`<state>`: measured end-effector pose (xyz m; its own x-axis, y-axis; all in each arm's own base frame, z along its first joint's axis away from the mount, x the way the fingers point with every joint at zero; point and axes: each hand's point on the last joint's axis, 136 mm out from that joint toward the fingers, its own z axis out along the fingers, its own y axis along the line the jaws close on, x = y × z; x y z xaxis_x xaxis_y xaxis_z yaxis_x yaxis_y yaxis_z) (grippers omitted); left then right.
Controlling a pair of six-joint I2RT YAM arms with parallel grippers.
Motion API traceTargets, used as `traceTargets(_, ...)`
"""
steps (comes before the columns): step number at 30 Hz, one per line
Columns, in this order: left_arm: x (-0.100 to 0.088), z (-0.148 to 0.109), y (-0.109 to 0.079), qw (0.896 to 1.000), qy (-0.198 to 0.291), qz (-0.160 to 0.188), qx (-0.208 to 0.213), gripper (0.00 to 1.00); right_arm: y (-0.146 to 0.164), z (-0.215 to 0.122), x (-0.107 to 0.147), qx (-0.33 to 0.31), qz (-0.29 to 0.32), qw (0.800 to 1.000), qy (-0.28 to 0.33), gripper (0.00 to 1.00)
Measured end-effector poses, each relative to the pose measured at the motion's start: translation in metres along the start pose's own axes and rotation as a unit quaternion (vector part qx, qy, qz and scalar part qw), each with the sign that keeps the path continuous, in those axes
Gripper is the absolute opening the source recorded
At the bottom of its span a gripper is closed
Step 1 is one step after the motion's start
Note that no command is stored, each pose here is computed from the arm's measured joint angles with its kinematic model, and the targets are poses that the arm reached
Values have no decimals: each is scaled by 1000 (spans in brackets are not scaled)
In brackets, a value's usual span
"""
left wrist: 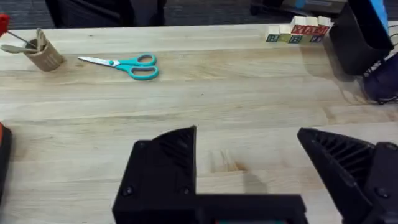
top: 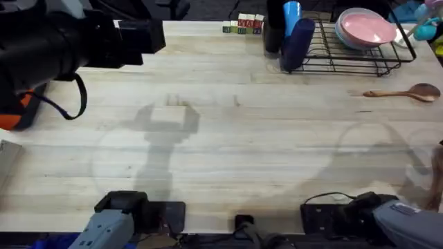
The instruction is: Pick up the spoon on the table one by one and put them onto the rack
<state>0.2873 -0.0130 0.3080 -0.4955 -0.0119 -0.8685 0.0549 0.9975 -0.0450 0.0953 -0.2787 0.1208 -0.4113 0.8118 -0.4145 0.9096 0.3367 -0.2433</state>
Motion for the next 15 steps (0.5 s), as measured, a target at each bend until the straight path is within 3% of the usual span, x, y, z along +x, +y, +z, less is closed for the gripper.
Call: traceTargets(15, 0, 0, 0, 1000, 0, 0, 0, 993, 17, 35, 4, -28, -7, 999, 34, 996)
